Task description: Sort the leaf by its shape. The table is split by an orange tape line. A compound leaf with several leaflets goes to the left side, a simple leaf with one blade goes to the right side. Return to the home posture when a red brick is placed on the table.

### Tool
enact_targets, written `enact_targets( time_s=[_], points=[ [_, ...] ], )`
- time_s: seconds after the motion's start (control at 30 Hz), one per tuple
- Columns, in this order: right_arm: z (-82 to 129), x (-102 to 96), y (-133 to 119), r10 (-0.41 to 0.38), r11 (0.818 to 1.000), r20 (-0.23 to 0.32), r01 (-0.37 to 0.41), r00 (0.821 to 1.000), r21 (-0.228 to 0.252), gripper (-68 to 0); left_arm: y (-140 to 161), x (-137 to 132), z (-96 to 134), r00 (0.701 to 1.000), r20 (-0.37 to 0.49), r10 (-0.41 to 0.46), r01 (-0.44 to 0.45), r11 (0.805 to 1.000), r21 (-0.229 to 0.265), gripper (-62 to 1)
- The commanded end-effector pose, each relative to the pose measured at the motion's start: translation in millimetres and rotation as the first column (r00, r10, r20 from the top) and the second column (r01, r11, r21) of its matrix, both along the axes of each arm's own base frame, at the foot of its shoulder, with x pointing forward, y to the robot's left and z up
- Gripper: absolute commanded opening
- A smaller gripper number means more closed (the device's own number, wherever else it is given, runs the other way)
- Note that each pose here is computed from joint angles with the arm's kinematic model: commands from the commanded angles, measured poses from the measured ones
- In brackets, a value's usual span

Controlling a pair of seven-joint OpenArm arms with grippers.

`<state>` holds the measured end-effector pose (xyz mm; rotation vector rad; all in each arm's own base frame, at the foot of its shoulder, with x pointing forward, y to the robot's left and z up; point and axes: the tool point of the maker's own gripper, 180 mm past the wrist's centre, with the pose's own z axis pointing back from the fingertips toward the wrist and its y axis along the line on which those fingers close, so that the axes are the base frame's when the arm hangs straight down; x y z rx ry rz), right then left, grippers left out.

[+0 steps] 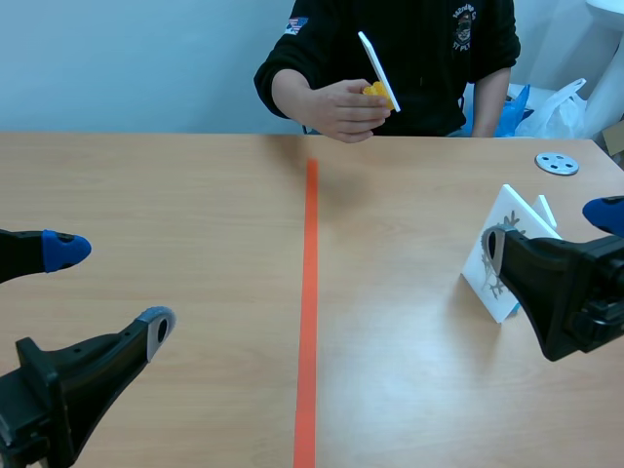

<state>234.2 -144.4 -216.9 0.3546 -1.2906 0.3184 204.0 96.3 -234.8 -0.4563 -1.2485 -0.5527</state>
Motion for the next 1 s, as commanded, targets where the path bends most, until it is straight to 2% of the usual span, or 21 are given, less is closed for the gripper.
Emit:
enact_targets(
  time_s=[0.0,0.97],
  points=[
    [6.4,3.3,-0.2,0.0,1.0,0.026,-0.001,1.0,0.013,0.4,-2.3,1.4,6.5,1.0,0.02,0.002,-0.002,1.0,-0.024,1.4],
    [6.4,3.1,0.1,0.003,1.0,0.026,-0.003,1.0,0.013,0.4,-2.0,2.3,7.2,1.0,0.024,0.005,-0.004,1.0,-0.024,1.4]
  ],
)
